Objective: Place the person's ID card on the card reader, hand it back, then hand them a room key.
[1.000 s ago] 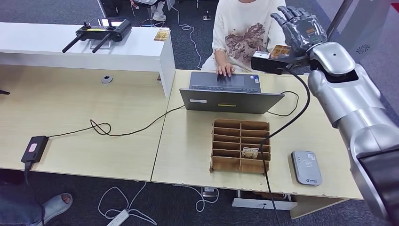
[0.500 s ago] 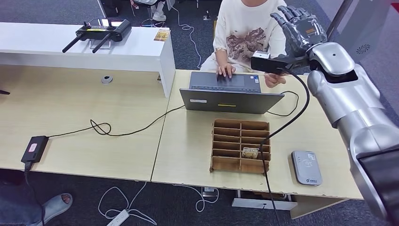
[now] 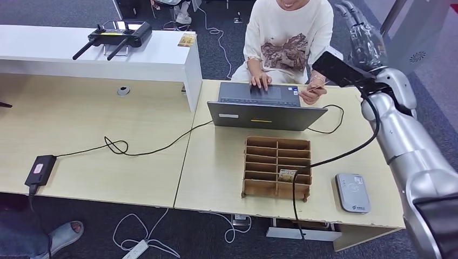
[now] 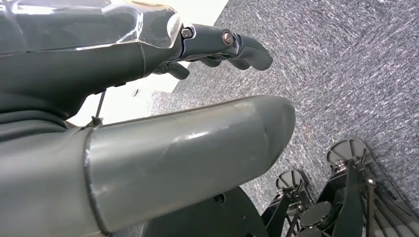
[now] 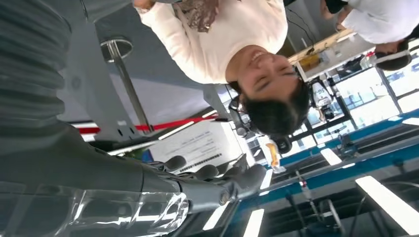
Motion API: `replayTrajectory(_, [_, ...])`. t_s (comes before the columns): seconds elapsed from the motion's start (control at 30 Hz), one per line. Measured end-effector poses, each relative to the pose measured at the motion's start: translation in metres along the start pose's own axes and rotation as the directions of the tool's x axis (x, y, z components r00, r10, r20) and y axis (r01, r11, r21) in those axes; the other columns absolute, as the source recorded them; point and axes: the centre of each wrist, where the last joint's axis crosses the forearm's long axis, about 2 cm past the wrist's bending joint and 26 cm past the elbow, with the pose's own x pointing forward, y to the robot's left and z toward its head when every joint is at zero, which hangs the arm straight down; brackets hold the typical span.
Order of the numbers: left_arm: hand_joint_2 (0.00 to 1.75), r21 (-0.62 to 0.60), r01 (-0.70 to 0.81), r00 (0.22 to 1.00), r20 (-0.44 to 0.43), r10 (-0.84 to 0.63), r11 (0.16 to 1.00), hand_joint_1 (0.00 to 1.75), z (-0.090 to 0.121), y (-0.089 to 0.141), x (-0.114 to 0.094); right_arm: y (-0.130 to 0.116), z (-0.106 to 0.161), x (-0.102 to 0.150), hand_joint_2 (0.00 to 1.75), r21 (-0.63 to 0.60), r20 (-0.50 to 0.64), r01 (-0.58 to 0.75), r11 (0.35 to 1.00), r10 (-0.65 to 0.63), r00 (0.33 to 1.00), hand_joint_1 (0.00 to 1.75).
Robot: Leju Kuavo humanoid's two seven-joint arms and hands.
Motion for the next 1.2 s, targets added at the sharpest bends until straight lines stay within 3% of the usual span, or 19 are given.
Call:
replayTrajectory(0.13, [0.0, -0.005, -0.004, 1.0, 0.0, 0.004, 1.0, 0.0, 0.0, 0.0, 0.0, 0.002, 0.019, -0.009, 1.75, -0.035, -0.002, 0.059, 0.998, -0.06, 0.998, 0.0])
replayTrajectory(0.23, [0.0, -0.021, -0.004, 1.0, 0.006, 0.004, 1.0, 0.0, 0.0, 0.0, 0.0, 0.006, 0.04, -0.014, 1.75, -0.094, 0.018, 0.191, 0.977, -0.19, 0.982, 0.0])
replayTrajectory(0.43, [0.0, -0.052, -0.01, 1.0, 0.012, 0.011, 0.999, 0.0, -0.001, 0.002, 0.0, 0.007, 0.107, -0.021, 1.75, -0.251, 0.115, 0.519, 0.817, -0.507, 0.854, 0.0])
replayTrajectory(0.57, [0.0, -0.055, -0.011, 1.0, 0.012, 0.012, 0.998, 0.0, -0.002, 0.003, -0.001, -0.001, 0.136, -0.021, 1.75, -0.29, 0.15, 0.543, 0.788, -0.523, 0.839, 0.0])
replayTrajectory(0.9, [0.0, -0.063, -0.013, 1.0, 0.005, 0.013, 0.998, 0.0, -0.002, 0.003, 0.0, -0.012, 0.157, -0.018, 1.75, -0.32, 0.198, 0.581, 0.748, -0.547, 0.814, 0.0])
replayTrajectory(1.2, [0.0, -0.084, -0.017, 1.0, -0.01, 0.016, 0.996, 0.0, -0.003, 0.004, 0.002, 0.007, 0.247, -0.002, 1.75, -0.262, 0.236, 0.72, 0.643, -0.68, 0.694, 0.0])
